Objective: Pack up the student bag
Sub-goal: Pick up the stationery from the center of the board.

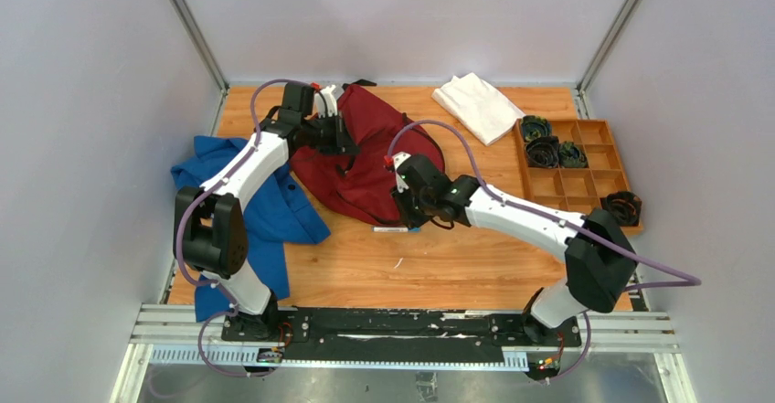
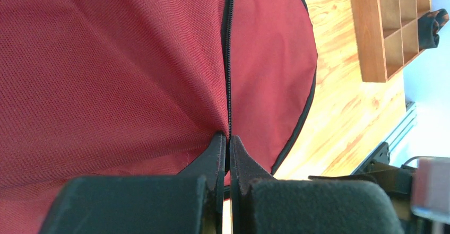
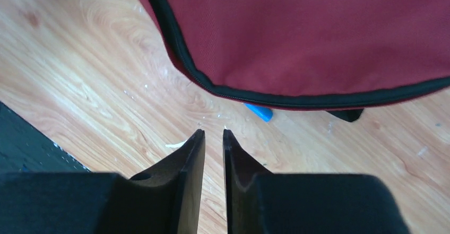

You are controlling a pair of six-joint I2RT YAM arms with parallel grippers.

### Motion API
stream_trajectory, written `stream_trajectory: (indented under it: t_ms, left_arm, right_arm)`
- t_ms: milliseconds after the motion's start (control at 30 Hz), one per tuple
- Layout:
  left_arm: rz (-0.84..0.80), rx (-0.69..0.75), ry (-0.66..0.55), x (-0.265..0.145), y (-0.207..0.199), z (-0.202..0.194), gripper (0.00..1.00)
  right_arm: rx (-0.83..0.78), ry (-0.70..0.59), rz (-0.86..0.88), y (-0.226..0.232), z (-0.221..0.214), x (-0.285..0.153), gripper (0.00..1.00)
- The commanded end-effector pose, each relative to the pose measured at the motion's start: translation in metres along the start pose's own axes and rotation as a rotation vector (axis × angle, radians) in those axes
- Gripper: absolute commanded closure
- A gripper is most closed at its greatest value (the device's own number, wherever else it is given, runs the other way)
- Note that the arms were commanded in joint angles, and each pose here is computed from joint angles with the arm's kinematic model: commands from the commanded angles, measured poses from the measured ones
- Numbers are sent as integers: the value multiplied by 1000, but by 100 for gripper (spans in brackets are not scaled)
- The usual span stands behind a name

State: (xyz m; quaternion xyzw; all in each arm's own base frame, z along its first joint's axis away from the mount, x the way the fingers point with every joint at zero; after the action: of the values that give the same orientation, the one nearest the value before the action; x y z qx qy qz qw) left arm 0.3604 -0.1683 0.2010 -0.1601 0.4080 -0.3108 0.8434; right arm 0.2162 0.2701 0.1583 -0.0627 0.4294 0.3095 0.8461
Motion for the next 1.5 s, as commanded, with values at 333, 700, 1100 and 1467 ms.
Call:
stream_trajectory:
  t_ms: [333, 700, 1100, 1467]
  left_arm:
    - [-58, 6, 14, -2, -13, 4, 100]
    - [-57, 6, 13, -4, -14, 5, 100]
    - [-65, 4, 8, -4, -15, 5, 100]
    - [-65, 4, 16, -2, -14, 2, 100]
  right_arm:
    - [-157, 189, 86, -7, -48, 28, 44]
    - [-244, 142, -69, -26, -27, 49, 40]
    - [-254, 153, -47, -22, -26, 79, 40]
    - [-186, 245, -7, -22, -76, 69, 47]
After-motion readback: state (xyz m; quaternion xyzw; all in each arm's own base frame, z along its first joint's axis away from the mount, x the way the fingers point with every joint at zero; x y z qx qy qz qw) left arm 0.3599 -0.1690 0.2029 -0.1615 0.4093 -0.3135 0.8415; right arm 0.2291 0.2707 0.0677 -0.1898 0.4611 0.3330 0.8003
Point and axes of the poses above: each gripper's point midway between its finger pads, its own x axis out along the fingers, its own y axis along the line the jaws close on, z = x × y, the point moved 5 cm from there along -x, back along the fingers, and after that the axes turned 3 degrees about x, right-handed, at the moved point
